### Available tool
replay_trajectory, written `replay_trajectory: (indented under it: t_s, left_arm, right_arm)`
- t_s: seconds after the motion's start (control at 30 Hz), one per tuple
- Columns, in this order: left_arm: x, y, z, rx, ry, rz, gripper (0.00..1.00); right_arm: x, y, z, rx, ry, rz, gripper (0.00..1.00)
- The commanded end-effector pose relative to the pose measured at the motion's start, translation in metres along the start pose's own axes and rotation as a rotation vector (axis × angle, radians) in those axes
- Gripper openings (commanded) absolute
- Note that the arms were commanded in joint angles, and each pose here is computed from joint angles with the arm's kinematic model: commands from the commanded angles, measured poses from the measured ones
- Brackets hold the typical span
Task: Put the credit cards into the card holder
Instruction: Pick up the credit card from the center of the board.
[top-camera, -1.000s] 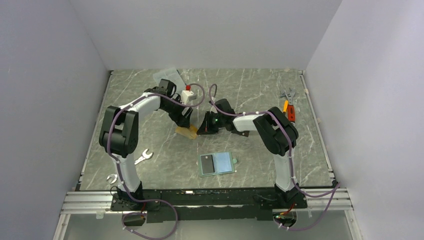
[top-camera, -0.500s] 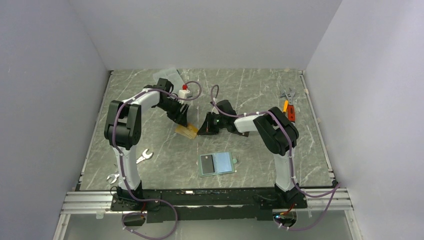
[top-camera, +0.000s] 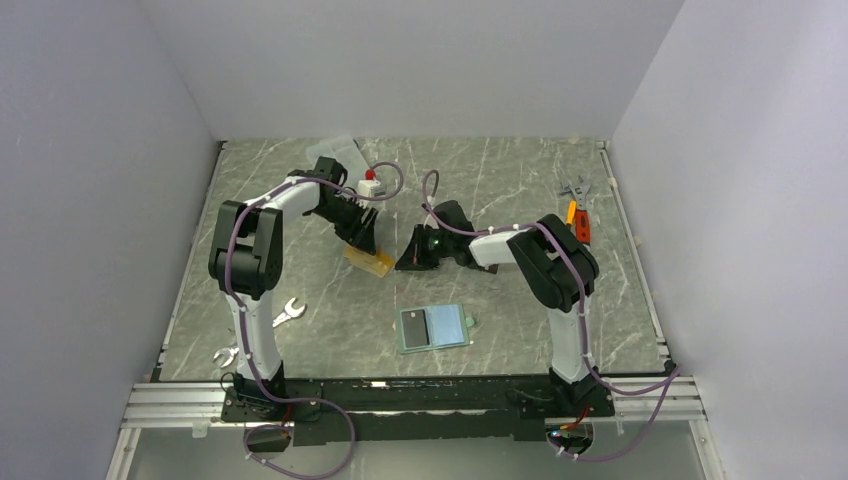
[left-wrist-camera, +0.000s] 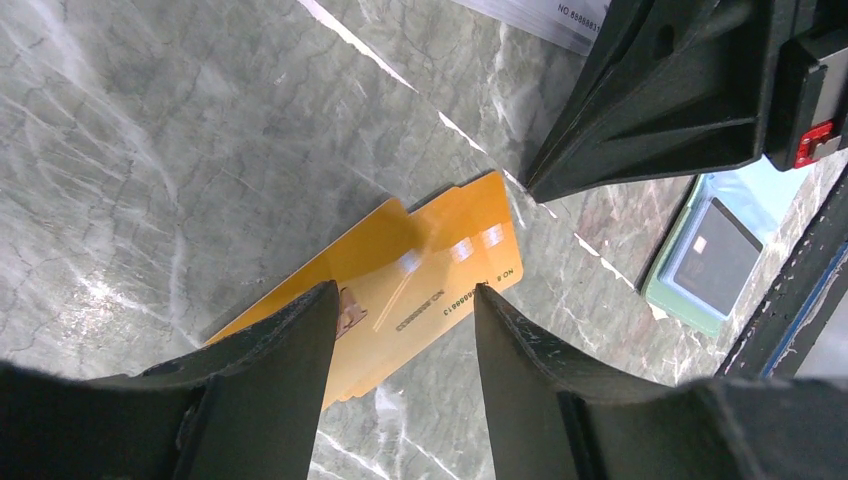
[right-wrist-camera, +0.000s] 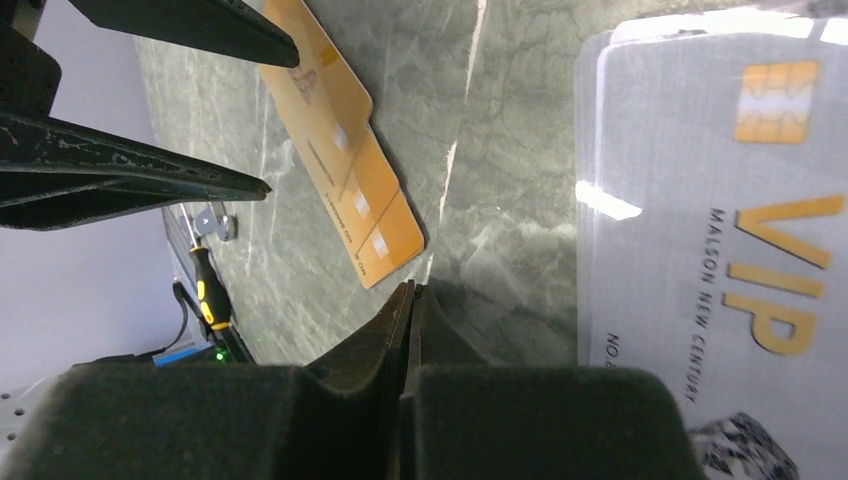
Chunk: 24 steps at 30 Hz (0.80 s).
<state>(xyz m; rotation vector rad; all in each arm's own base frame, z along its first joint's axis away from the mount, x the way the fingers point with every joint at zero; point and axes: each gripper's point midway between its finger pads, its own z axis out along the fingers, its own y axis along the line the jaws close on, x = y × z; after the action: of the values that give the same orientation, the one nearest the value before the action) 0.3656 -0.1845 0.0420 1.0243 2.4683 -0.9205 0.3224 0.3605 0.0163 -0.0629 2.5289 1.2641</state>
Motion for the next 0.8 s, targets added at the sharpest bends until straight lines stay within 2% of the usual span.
replay_trajectory:
  t_s: [0.0, 0.47, 0.57, 0.77]
  left_arm:
    - [-0.011, -0.003, -0.007, 0.001, -0.025, 0.020, 0.58]
    - [-0.014, 0.025, -0.064, -0.127, -0.109, 0.023, 0.65]
    - [-0.006, 0.028, -0.062, -0.126, -0.094, 0.032, 0.61]
    - [0.006, 0.017, -0.049, -0.026, -0.073, -0.004, 0.48]
  right_arm:
    - [-0.007, -0.011, -0.014, 0.098, -0.024, -0.031, 0.00]
    - [-0.033, 0.031, -0.016, -0.003, -0.054, -0.040, 0.00]
    - [-0.042, 0.040, -0.014, -0.020, -0.063, -0.047, 0.00]
    - [-0.057, 0.054, -0.009, -0.063, -0.079, -0.038, 0.00]
